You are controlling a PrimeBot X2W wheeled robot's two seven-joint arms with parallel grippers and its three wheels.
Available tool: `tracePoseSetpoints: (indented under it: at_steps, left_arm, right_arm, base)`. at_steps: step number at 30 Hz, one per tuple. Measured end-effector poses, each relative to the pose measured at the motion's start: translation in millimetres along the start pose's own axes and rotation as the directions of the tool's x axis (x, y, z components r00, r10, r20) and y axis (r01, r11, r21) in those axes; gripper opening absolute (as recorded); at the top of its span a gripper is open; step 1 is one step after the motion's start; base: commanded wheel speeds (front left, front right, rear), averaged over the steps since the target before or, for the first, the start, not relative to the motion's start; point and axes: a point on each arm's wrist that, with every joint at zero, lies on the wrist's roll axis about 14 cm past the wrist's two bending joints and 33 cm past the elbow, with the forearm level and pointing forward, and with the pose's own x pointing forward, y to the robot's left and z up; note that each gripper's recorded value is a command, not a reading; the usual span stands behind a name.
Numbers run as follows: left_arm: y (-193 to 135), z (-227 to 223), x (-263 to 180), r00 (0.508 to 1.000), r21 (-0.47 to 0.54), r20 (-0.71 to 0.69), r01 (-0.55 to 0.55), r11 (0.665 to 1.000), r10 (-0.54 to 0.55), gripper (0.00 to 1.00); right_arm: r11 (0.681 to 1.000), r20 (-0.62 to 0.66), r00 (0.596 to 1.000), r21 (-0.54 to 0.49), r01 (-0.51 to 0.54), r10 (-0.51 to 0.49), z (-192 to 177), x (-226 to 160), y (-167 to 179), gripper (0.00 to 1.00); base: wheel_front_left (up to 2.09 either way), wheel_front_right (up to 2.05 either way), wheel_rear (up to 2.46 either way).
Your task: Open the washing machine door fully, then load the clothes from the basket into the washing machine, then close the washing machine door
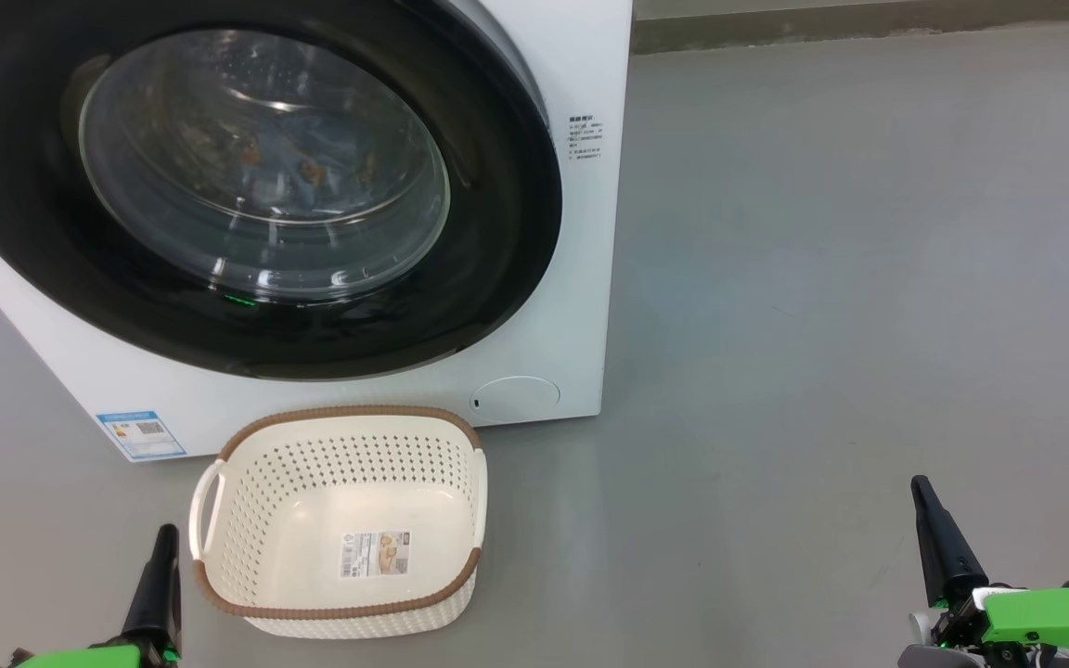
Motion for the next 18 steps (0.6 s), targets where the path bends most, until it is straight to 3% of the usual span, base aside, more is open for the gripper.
tracePoseSetpoints:
  at_steps: [18]
  left_arm:
    - [-3.8, -0.3, 2.5, 1.0, -0.009, 0.002, 0.011, 1.0, -0.011, 0.0]
  right_arm:
    - [1.0, -0.001, 1.0, 0.01, -0.003, 0.003, 0.4, 0.7, 1.0, 0.0]
  base:
    - [0.0, 0.0, 0.0]
